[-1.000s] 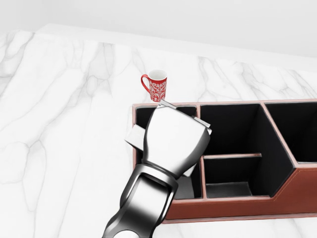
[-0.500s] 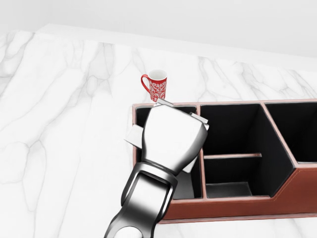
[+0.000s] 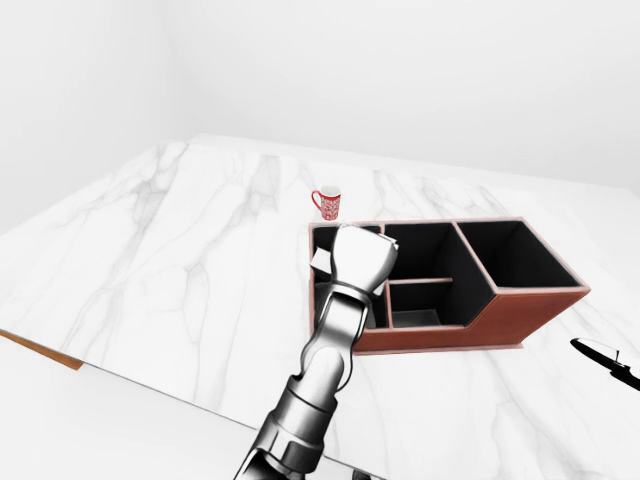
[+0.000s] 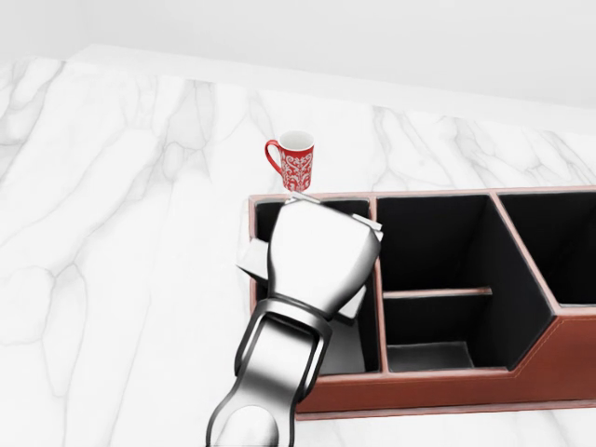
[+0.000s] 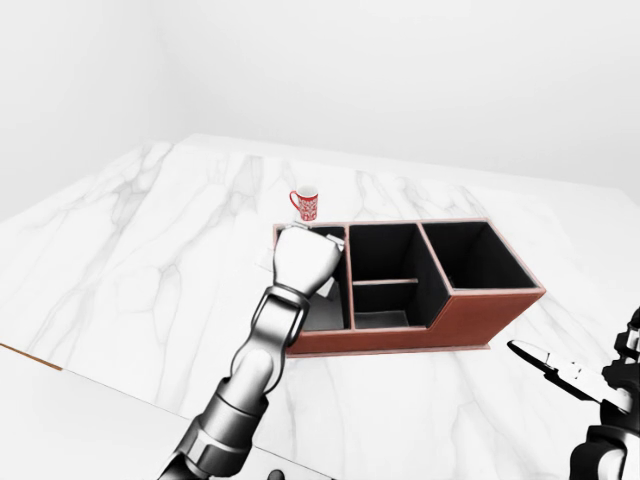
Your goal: Pick up the book and place it in the left compartment of the caddy.
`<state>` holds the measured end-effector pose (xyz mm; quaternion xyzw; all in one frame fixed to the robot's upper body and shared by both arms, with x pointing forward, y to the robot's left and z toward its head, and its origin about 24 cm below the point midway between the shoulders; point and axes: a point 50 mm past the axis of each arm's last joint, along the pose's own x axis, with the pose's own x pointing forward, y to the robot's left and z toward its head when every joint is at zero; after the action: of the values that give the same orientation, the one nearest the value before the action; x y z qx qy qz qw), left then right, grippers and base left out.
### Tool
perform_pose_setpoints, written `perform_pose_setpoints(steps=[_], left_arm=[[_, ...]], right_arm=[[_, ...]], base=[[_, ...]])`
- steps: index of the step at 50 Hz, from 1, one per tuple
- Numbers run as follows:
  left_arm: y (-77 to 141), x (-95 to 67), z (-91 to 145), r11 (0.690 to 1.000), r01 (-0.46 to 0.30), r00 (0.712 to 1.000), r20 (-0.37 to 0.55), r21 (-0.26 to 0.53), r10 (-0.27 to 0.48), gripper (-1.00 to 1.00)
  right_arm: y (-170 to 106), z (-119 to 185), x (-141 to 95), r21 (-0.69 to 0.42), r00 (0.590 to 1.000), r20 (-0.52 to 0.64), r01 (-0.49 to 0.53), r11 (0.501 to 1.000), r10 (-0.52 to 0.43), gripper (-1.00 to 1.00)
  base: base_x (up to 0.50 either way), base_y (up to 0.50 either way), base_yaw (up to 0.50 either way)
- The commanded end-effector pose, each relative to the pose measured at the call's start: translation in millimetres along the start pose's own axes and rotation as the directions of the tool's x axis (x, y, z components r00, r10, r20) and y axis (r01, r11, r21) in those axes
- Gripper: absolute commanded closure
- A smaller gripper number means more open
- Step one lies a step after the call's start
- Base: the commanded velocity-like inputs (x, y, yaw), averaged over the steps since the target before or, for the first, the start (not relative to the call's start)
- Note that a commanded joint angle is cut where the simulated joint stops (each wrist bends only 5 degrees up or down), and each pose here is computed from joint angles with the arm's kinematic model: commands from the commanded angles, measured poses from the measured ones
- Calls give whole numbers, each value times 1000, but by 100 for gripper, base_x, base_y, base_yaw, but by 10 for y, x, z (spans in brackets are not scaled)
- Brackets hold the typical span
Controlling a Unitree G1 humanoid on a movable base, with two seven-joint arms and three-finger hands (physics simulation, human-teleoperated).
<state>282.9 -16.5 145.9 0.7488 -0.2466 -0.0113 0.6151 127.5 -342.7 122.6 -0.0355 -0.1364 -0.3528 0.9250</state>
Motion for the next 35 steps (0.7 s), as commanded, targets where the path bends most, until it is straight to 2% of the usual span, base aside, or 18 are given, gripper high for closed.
perform_pose_setpoints(steps=[1,20,23,25,26,33,35], left_arm=[[-62,48,9,1000,-22,1000,0,-12,22,100],[-363,145,64,997,32,998,48,-64,-29,100],[-418,166,67,997,44,998,56,-59,-41,100],[-440,177,73,998,49,997,67,-25,-47,100],[-442,196,64,999,34,997,69,-30,-32,100],[-575,235,79,996,60,995,82,-67,-55,100],[-619,245,87,996,73,993,94,-52,-67,100]], right_arm=[[-1,-4,2,0,1000,-2,0,1000,0,-100],[2,5,0,0,1000,2,-2,1000,2,-100],[0,6,-3,0,1000,2,-1,1000,1,-100],[-1,2,-2,0,1000,1,-1,1000,1,-100],[-1,11,-4,0,1000,4,-2,1000,2,-100],[-9,-2,-7,1,1000,-2,1,1000,-1,-100],[-9,-2,-8,0,1000,-2,1,1000,-1,-100]], base=[[0,0,0],[0,0,0],[0,0,0],[0,0,0],[0,0,0],[0,0,0],[0,0,0]])
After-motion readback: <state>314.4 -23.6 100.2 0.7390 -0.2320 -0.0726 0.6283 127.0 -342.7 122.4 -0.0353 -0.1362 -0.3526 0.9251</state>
